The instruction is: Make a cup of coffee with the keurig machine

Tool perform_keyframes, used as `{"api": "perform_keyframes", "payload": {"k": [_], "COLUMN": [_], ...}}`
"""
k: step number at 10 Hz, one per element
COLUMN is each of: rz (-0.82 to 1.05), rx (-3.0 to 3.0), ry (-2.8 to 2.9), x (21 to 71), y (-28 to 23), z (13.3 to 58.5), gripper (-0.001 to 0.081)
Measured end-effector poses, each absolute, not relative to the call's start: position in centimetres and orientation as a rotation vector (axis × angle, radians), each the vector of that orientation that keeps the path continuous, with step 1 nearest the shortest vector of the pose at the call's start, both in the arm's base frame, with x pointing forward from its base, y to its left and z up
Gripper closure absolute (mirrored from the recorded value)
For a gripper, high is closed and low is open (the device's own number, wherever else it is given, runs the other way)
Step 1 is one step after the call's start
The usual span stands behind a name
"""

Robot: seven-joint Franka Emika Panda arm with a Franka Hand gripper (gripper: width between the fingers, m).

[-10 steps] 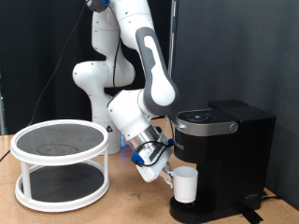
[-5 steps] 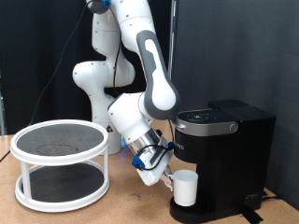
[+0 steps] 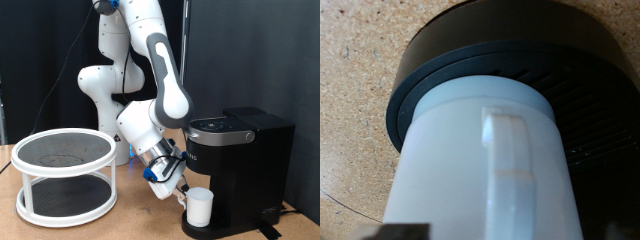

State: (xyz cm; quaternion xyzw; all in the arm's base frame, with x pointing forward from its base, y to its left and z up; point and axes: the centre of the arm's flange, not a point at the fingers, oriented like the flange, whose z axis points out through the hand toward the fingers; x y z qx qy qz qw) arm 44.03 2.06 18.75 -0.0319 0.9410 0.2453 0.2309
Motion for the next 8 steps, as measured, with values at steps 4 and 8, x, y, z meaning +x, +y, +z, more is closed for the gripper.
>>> {"api": "perform_keyframes", "payload": {"k": [4,8], "rz": [0.727,0.917], "rx": [-0.167,-0.308], "ry": [2.602,2.599], "x": [43.6,41.3], "y": [1.7,-0.7], "z": [19.1,21.4], "gripper": [0.0228,0.0072]}}
